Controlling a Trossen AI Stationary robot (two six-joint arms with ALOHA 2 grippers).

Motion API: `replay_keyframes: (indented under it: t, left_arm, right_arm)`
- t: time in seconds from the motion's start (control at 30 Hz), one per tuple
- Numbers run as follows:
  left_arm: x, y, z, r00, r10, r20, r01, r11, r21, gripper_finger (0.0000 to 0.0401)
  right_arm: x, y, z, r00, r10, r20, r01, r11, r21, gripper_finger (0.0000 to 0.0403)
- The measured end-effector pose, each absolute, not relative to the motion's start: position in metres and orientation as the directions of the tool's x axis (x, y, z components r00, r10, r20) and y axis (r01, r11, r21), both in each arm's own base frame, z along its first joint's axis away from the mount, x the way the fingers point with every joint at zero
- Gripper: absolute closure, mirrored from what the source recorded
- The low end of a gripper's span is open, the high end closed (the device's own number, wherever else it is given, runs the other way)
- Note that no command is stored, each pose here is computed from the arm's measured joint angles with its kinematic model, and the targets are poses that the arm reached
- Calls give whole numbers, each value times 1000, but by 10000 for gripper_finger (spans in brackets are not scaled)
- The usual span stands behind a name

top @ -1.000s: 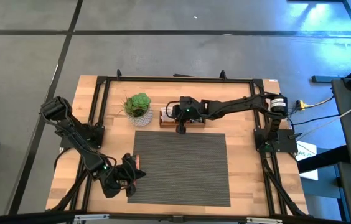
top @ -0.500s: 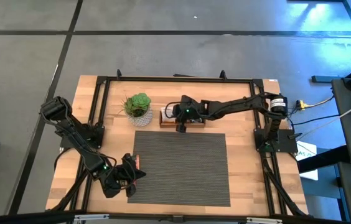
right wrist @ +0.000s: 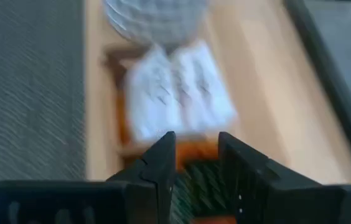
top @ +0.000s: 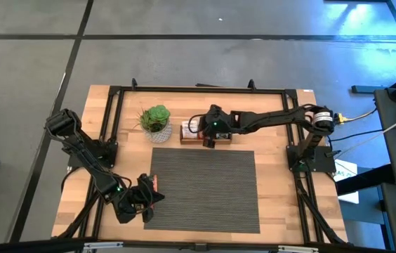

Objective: Pick & Place Tea
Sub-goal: Adjust the blue tea bags

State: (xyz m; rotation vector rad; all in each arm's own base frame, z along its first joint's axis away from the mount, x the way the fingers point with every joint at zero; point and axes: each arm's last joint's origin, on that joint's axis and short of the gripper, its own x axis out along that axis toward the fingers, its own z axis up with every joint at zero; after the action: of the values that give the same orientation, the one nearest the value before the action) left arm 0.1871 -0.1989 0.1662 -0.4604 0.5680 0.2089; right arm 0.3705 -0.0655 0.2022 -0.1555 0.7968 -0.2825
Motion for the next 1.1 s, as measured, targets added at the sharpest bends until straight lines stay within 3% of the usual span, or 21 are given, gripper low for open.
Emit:
replay_keyframes:
  t: [0.27,0.43,1.1]
  left_arm:
    - [187,-199,166,822,55,-566,-318,870,-378,389]
    - [187,-199,166,824,57,-564,-318,871,-376,392]
    - [187,-199,166,823,57,-565,-320,868,-380,391]
  right_arm:
    - [332,-98,224,518,-368,-772,257,928,-270,279]
    - [326,-116,217,464,-386,-797,278,918,-282,279]
    - [310,-113,206,280,-375,-883,242,918,-313,279]
